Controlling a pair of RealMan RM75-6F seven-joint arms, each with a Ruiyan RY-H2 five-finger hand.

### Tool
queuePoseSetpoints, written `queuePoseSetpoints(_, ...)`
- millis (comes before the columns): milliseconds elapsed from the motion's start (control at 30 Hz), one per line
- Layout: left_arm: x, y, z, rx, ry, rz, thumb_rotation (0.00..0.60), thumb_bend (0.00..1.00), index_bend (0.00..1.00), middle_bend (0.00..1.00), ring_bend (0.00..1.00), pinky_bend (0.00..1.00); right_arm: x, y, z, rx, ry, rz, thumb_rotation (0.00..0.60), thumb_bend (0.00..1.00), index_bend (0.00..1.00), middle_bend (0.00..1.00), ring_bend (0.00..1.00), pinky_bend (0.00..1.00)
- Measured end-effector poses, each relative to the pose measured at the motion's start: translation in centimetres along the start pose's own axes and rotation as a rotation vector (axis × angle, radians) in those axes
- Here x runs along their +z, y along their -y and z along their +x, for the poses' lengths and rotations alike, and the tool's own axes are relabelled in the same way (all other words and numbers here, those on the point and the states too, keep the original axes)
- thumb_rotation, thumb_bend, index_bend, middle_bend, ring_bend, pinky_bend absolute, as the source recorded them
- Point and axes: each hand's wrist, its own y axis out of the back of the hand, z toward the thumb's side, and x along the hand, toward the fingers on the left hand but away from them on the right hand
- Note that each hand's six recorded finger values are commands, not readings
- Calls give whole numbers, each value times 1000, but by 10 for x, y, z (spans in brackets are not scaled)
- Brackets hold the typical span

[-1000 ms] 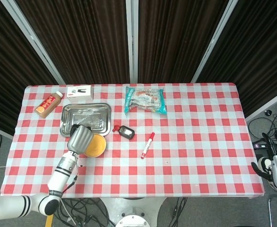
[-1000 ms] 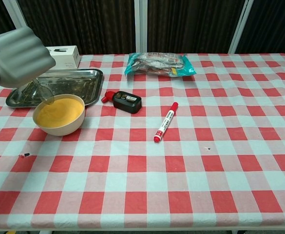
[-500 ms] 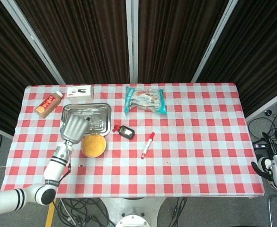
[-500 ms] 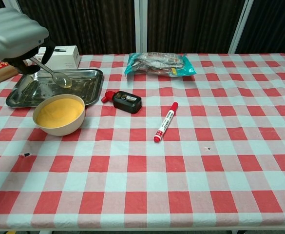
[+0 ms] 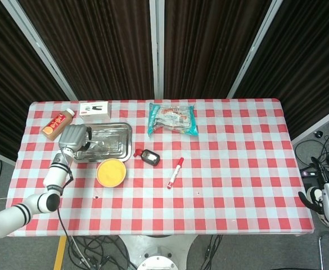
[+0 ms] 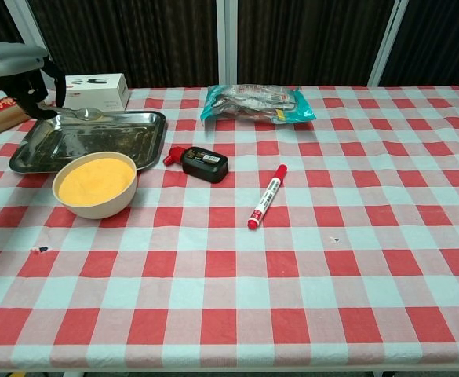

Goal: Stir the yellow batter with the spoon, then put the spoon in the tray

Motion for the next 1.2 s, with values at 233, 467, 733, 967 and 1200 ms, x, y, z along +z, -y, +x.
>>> queuePoseSetpoints(233, -7, 20, 22, -70, -31, -6, 600, 390, 518, 918, 993, 1000, -3, 1, -1, 5, 10, 1, 600, 167, 0, 212, 0, 66)
queuePoseSetpoints(467, -1, 31, 28, -100, -25, 29, 600, 344, 411, 902, 990, 1000, -4, 1, -2, 5, 14, 0, 600, 168, 0, 212, 0, 66)
queuePoseSetpoints(733, -12, 3, 15, 2, -42, -51, 600, 299, 382, 796, 846, 964, -5, -3, -2, 0, 10, 14, 600, 169, 0, 212, 0, 66)
queuePoseSetpoints(967, -39, -24, -33, 132, -54, -84, 600, 175, 381, 527, 466, 552, -2, -4, -5, 8, -13, 11, 600, 171, 0, 199, 0, 70)
queuePoseSetpoints(1200, -79, -27, -105, 272, -67, -4, 600, 95, 357, 390, 342, 400, 2, -3, -6, 18, -43, 2, 600, 170, 0, 183, 0, 63)
